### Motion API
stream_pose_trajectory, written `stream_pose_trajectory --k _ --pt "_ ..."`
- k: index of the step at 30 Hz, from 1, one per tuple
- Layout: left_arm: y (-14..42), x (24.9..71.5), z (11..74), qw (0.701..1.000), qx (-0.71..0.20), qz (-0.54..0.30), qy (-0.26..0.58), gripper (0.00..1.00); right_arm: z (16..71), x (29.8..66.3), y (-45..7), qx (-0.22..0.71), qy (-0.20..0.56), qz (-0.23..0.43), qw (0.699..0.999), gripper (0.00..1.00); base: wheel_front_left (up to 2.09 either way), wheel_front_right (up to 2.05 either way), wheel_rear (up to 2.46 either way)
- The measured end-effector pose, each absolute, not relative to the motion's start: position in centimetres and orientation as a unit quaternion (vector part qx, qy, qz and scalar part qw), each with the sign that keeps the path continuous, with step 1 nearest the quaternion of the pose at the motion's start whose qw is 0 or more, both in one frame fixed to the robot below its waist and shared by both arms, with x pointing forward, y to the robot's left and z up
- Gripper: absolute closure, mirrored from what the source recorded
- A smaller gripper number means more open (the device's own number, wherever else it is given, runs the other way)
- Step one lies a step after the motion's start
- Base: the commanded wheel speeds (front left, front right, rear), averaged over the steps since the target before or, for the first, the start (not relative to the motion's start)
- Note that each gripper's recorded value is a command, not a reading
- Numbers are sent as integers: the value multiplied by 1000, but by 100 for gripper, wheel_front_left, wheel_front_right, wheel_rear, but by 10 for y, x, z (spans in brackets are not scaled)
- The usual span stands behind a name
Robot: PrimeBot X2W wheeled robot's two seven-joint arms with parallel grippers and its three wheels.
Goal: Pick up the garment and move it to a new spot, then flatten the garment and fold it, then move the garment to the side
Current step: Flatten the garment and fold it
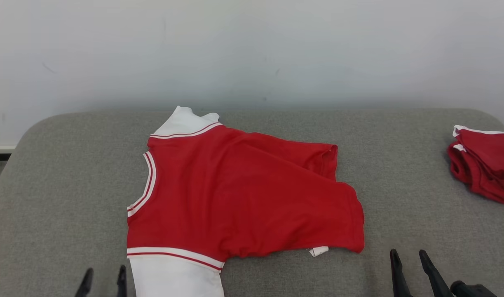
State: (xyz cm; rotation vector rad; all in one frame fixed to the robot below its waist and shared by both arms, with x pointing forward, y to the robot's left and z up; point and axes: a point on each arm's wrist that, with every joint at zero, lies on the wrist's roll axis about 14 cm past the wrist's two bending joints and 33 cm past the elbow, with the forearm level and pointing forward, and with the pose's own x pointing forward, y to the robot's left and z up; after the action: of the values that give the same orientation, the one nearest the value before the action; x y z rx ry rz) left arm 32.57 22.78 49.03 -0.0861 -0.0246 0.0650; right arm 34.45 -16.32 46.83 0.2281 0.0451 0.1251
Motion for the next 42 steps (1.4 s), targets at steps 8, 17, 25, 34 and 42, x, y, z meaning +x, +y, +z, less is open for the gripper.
stream_pose_trajectory --k 8,17,25,34,42 --pt "204 320 428 994 -65 6 89 0 459 368 -146 105 43 92 989 0 0 0 0" --pt "187 325 382 982 -92 -5 167 0 425 395 -132 101 101 106 984 0 0 0 0" --pt "186 325 371 977 -109 3 184 0 393 402 -113 121 156 114 974 0 0 0 0" --pt "175 328 366 974 -124 -6 191 100 390 405 -95 141 165 125 968 100 0 0 0" --pt "157 355 415 982 -149 -35 109 100 425 414 -103 158 108 121 974 100 0 0 0"
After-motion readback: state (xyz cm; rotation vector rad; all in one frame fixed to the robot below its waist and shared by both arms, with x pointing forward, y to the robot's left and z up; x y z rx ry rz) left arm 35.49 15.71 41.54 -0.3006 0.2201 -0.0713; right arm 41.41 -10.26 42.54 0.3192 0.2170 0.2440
